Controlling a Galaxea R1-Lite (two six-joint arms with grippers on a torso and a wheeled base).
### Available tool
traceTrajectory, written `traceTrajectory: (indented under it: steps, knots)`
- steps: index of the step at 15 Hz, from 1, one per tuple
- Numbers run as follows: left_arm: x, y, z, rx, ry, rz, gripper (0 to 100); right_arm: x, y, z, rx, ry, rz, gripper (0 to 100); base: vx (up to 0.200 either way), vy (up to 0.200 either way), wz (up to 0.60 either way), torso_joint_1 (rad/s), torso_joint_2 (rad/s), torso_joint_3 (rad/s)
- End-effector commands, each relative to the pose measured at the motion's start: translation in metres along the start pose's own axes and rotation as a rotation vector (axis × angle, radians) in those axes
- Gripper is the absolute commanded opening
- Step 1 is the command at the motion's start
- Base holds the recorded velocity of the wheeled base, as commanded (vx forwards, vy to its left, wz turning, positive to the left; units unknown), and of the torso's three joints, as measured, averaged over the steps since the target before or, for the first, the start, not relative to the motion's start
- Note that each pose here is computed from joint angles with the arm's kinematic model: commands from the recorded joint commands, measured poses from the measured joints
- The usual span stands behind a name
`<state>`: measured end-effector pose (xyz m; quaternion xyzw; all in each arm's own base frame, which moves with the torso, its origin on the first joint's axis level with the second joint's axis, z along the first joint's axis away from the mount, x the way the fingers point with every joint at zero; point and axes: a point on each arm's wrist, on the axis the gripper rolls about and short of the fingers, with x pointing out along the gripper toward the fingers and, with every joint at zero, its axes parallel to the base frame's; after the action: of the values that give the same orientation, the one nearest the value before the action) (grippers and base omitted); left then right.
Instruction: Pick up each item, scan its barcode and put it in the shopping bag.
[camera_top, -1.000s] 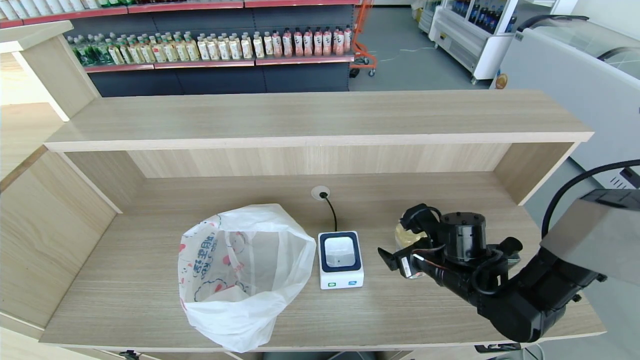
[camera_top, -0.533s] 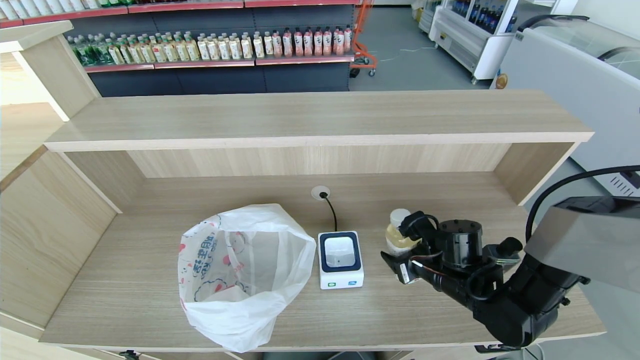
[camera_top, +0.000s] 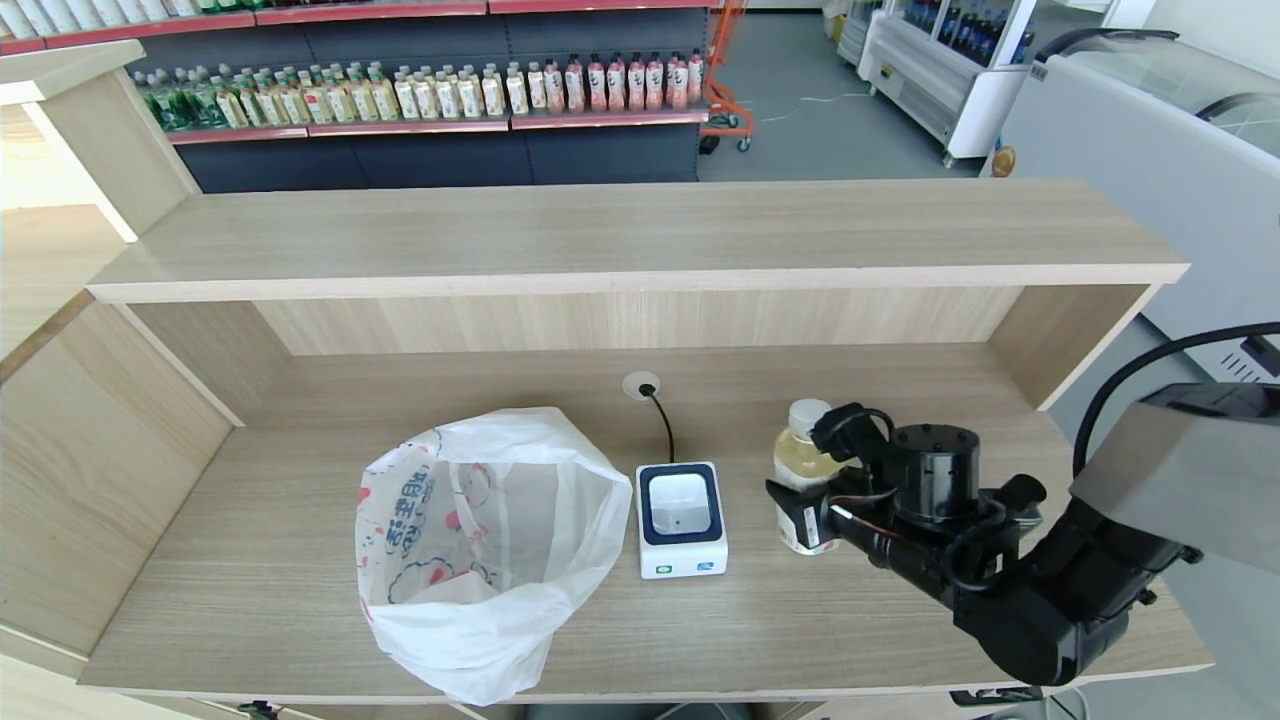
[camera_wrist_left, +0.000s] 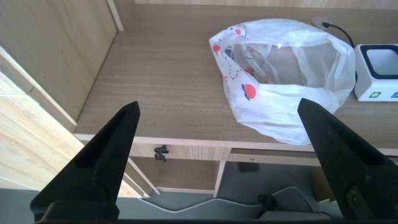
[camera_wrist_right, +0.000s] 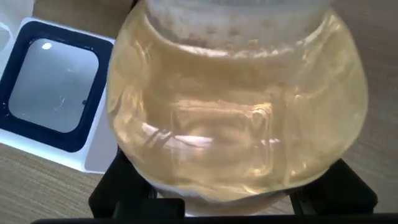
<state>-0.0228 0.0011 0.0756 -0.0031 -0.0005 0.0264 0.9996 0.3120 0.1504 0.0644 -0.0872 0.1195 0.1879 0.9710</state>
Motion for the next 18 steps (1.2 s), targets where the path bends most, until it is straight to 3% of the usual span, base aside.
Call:
traceTrajectory:
  steps: [1, 3, 4, 6, 7, 8, 14, 18]
  knots:
    - [0.0, 0.0, 0.0, 0.0, -0.001, 0.001, 100, -0.03, -0.019, 0.054, 0.108, -0.176, -0.01, 0, 0.0, 0.0, 0.0, 0.0, 0.0, 0.0]
    - [0.0, 0.0, 0.0, 0.0, -0.001, 0.001, 100, -0.076, -0.029, 0.103, 0.236, -0.335, 0.185, 0, 0.0, 0.0, 0.0, 0.0, 0.0, 0.0]
    - [0.0, 0.0, 0.0, 0.0, -0.001, 0.001, 100, -0.109, -0.037, 0.124, 0.284, -0.367, 0.323, 0, 0.0, 0.0, 0.0, 0.0, 0.0, 0.0]
    - [0.0, 0.0, 0.0, 0.0, -0.001, 0.001, 100, -0.164, -0.042, 0.144, 0.368, -0.329, 0.601, 0, 0.0, 0.0, 0.0, 0.0, 0.0, 0.0]
    - [0.0, 0.0, 0.0, 0.0, -0.001, 0.001, 100, -0.166, -0.042, 0.145, 0.37, -0.326, 0.61, 0, 0.0, 0.0, 0.0, 0.0, 0.0, 0.0]
    - [0.0, 0.0, 0.0, 0.0, -0.001, 0.001, 100, -0.199, -0.046, 0.155, 0.41, -0.279, 0.794, 0, 0.0, 0.0, 0.0, 0.0, 0.0, 0.0]
    - [0.0, 0.0, 0.0, -0.002, -0.001, 0.001, 100, -0.231, -0.043, 0.17, 0.434, -0.212, 1.076, 0, 0.0, 0.0, 0.0, 0.0, 0.0, 0.0]
    - [0.0, 0.0, 0.0, 0.0, -0.001, 0.001, 100, -0.243, -0.04, 0.167, 0.421, -0.181, 1.147, 0, 0.0, 0.0, 0.0, 0.0, 0.0, 0.0]
